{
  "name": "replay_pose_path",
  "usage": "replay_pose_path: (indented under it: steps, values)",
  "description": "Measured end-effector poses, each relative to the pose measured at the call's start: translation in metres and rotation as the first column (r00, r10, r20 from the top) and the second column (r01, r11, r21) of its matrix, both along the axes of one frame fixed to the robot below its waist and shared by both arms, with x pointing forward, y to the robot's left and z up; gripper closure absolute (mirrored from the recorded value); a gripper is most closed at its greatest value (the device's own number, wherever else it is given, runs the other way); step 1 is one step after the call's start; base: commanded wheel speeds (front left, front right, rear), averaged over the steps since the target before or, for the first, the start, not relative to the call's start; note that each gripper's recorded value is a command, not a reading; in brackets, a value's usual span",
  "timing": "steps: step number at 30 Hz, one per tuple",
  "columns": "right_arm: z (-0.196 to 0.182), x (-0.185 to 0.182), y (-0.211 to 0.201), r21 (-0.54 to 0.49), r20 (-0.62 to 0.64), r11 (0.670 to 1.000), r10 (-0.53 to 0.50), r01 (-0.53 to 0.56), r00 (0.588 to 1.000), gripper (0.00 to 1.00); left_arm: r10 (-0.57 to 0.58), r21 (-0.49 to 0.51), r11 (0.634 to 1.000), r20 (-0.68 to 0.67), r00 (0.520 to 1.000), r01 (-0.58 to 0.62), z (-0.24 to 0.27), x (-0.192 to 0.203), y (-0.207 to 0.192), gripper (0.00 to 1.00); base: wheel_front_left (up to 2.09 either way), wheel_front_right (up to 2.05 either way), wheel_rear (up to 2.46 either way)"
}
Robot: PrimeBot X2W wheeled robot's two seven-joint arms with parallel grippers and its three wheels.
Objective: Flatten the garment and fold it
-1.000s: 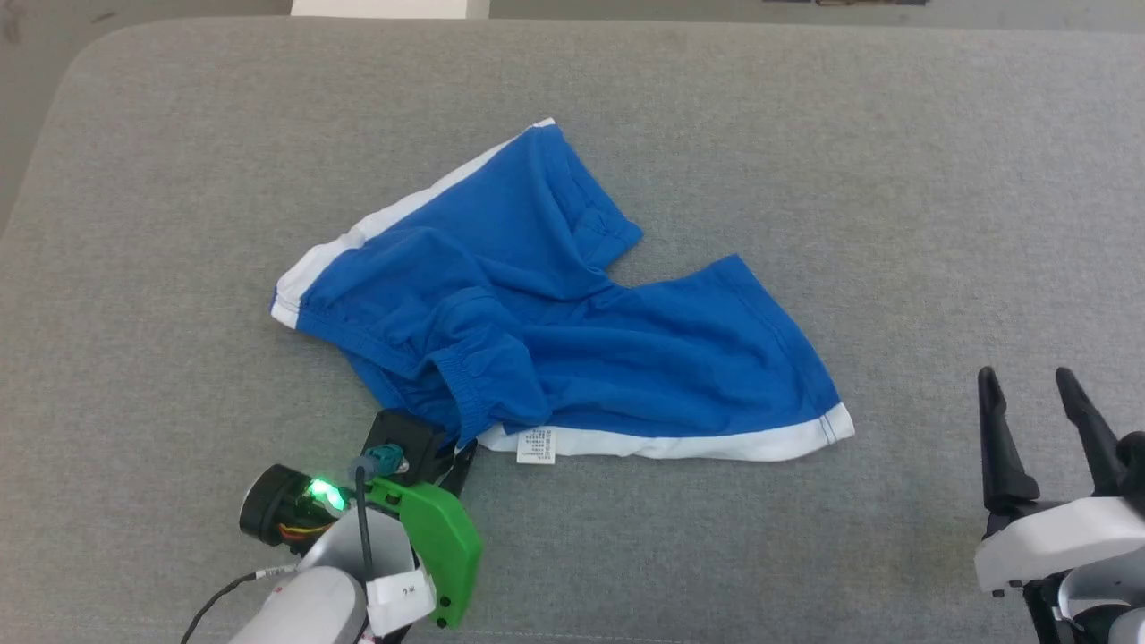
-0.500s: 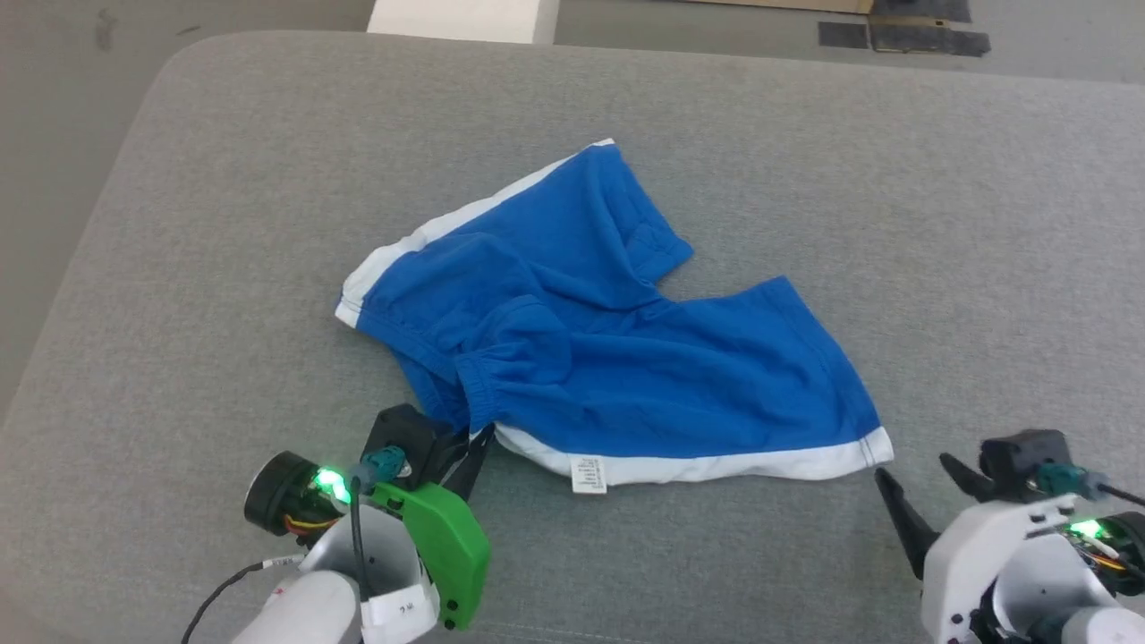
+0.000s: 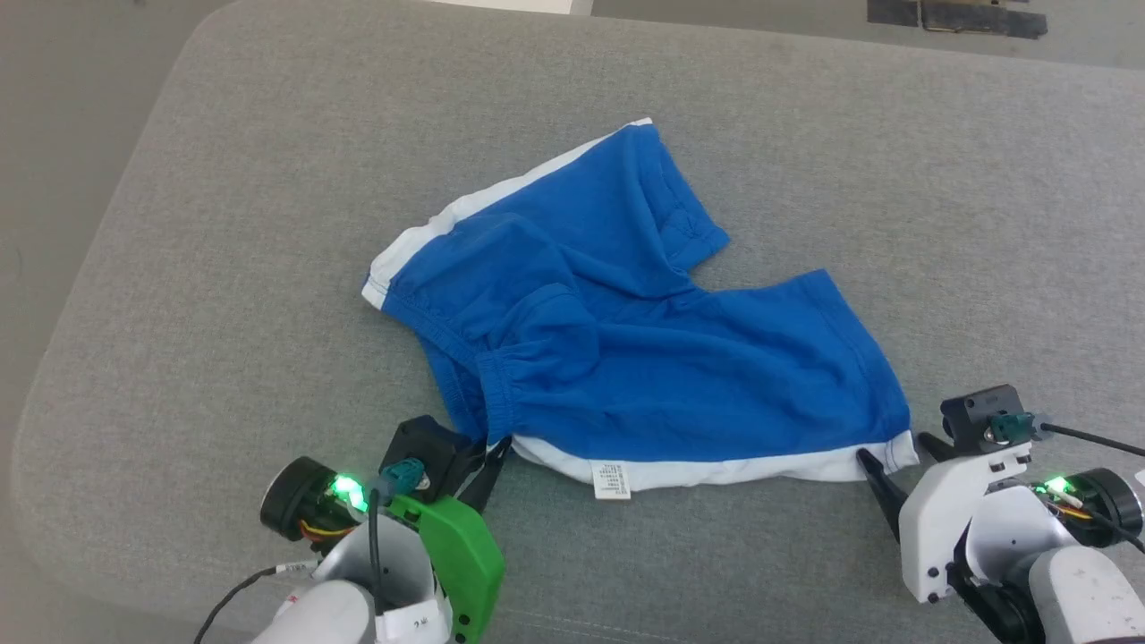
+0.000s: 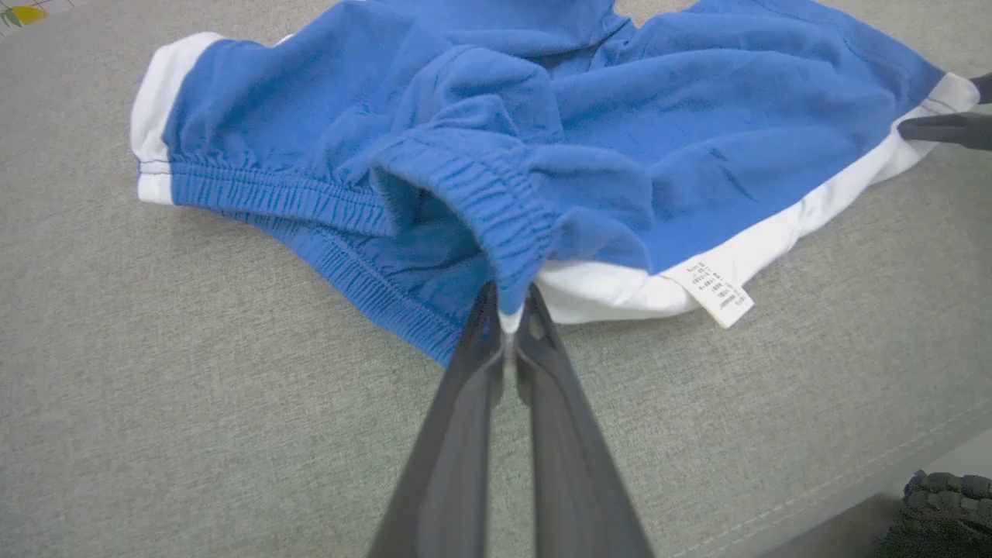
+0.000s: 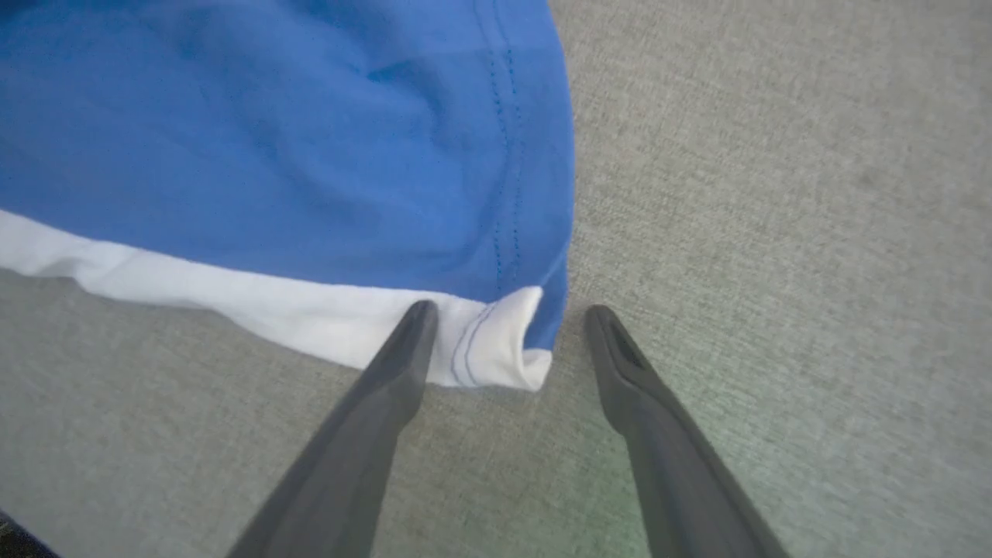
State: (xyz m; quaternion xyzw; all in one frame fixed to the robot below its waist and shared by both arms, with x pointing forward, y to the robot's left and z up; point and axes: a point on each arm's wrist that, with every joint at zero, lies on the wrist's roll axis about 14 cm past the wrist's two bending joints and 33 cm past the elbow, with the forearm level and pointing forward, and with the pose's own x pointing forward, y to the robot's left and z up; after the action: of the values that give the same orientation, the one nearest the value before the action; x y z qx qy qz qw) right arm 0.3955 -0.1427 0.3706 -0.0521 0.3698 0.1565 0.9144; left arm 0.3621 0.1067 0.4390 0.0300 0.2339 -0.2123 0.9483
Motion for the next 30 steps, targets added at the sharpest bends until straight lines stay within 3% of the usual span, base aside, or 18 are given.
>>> replay_pose_path:
  steps: [1, 2, 3, 4, 11, 20, 23, 27, 28, 30]
  values:
    - [-0.001, 0.002, 0.002, 0.001, 0.003, 1.0, 0.005, -0.005, 1.0, 0.0, 0.0, 0.0, 1.0, -0.003, 1.0, 0.0, -0.001, -0.001, 0.0, 1.0, 0.0, 0.0, 0.0]
    - [-0.002, 0.003, 0.002, 0.0, 0.002, 1.0, 0.009, -0.009, 1.0, 0.18, -0.001, 0.001, 1.0, -0.006, 1.0, 0.001, -0.002, -0.001, 0.0, 1.0, 0.0, 0.0, 0.0]
    - [-0.001, 0.005, 0.003, 0.0, 0.007, 1.0, 0.012, -0.012, 1.0, 0.83, -0.001, 0.001, 1.0, -0.007, 1.0, 0.001, -0.002, -0.002, 0.001, 1.0, 0.0, 0.0, 0.0]
    - [-0.001, 0.006, 0.003, 0.0, 0.012, 1.0, 0.014, -0.014, 1.0, 1.0, -0.001, 0.002, 1.0, -0.008, 1.0, 0.001, -0.002, -0.002, 0.001, 1.0, 0.0, 0.0, 0.0]
    - [0.012, 0.011, -0.003, 0.018, 0.073, 1.0, -0.007, 0.006, 0.997, 1.0, -0.02, 0.027, 0.999, 0.011, 1.0, 0.02, 0.003, -0.005, 0.006, 1.0, 0.0, 0.0, 0.0]
    - [0.089, 0.028, -0.013, 0.128, 0.299, 0.992, -0.041, 0.003, 0.953, 1.0, -0.113, 0.065, 0.992, 0.153, 0.982, 0.104, 0.056, 0.003, 0.004, 1.0, 0.0, 0.0, 0.0]
    - [0.125, 0.033, -0.021, 0.158, 0.386, 0.987, -0.056, -0.006, 0.921, 1.0, -0.165, 0.095, 0.985, 0.246, 0.955, 0.146, 0.093, 0.015, 0.001, 1.0, 0.0, 0.0, 0.0]
    - [0.19, 0.043, -0.03, 0.18, 0.528, 0.983, -0.059, -0.044, 0.847, 1.0, -0.231, 0.14, 0.972, 0.377, 0.897, 0.191, 0.155, 0.031, -0.003, 1.0, 0.0, 0.0, 0.0]
    - [0.225, 0.046, -0.038, 0.179, 0.594, 0.982, -0.062, -0.057, 0.802, 1.0, -0.262, 0.164, 0.964, 0.451, 0.853, 0.209, 0.194, 0.038, -0.005, 1.0, 0.0, 0.0, 0.0]
    - [0.256, 0.046, -0.046, 0.173, 0.645, 0.983, -0.064, -0.064, 0.761, 1.0, -0.288, 0.187, 0.957, 0.514, 0.808, 0.222, 0.229, 0.042, -0.008, 1.0, 0.0, 0.0, 0.0]
